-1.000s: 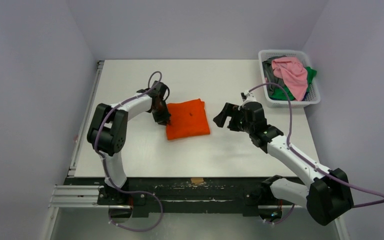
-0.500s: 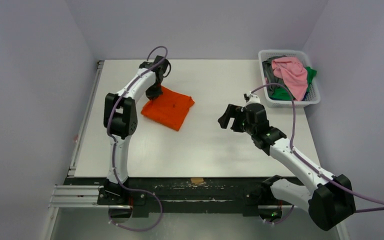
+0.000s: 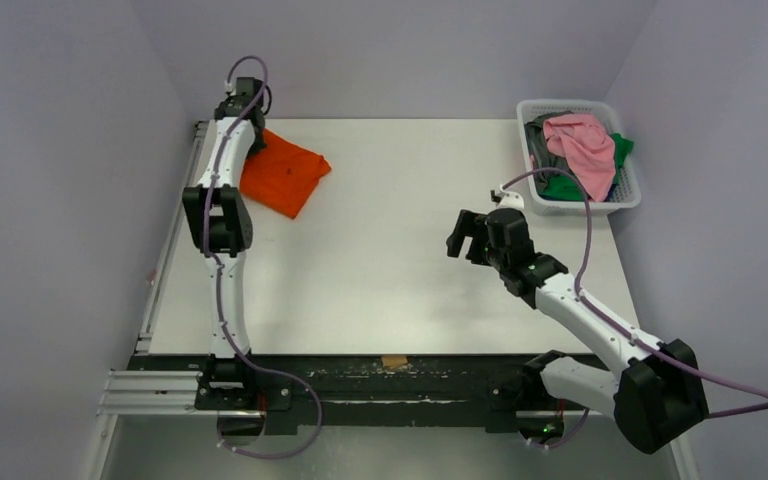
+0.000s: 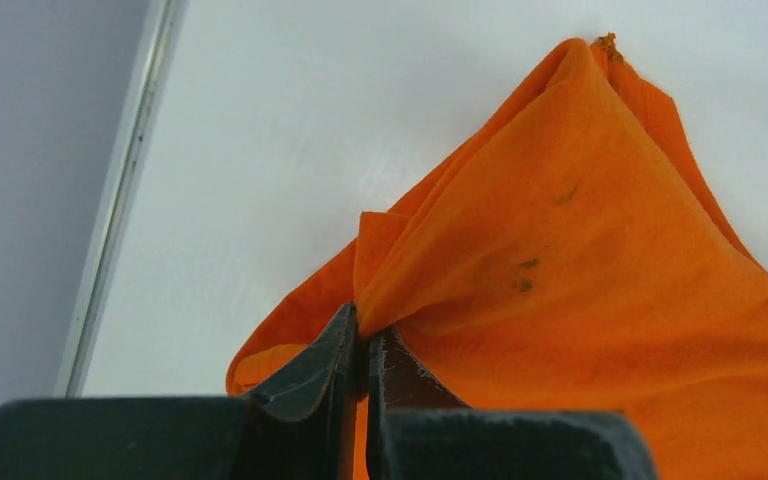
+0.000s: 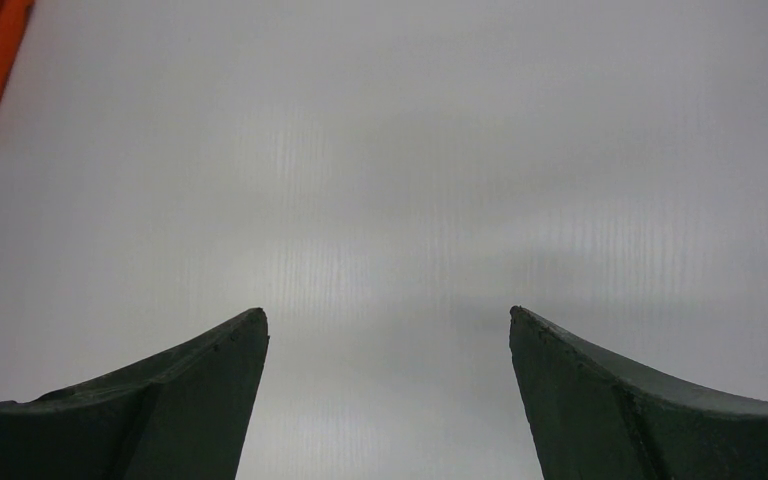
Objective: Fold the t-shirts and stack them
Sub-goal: Put the neatly folded tshirt into the corner of the board with the left arm
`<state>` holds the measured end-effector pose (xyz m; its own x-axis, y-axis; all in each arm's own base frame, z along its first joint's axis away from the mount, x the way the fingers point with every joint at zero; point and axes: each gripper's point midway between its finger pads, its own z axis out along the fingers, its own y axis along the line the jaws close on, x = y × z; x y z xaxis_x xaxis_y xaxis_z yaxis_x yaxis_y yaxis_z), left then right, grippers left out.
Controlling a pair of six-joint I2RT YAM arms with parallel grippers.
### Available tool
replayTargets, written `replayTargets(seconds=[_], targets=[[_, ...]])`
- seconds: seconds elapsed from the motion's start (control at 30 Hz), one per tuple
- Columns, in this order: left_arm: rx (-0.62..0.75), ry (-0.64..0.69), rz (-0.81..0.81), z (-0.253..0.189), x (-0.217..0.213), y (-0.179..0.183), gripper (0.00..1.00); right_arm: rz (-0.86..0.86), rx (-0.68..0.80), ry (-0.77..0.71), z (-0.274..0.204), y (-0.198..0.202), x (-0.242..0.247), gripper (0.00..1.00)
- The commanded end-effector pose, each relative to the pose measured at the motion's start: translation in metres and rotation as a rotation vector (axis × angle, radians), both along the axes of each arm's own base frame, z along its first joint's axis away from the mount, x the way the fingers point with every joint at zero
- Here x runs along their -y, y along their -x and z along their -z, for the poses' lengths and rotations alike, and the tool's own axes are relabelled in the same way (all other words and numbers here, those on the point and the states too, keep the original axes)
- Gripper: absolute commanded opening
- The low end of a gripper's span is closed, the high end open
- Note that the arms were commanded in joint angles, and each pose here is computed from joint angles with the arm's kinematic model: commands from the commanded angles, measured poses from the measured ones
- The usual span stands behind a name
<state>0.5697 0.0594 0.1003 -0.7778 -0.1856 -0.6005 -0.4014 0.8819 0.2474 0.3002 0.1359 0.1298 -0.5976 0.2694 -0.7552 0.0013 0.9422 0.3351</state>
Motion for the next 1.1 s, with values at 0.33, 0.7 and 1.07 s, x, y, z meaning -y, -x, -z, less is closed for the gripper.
replayTargets(seconds=[0.33, 0.7, 1.07], targets=[[0.31, 0.124, -0.115, -0.042, -0.113, -0.043, 0.0, 0.073, -0.006, 0.097, 0.005, -0.014, 0.016, 0.89], [0.312, 0.077, -0.174, -0.043, -0.127, -0.039, 0.23, 0.063, 0.018, 0.069, -0.006, -0.01, 0.014, 0.89], [0.489, 0.025, -0.184, -0.183, -0.107, 0.001, 1.0, 0.109, 0.029, 0.065, -0.013, -0.008, 0.022, 0.92]])
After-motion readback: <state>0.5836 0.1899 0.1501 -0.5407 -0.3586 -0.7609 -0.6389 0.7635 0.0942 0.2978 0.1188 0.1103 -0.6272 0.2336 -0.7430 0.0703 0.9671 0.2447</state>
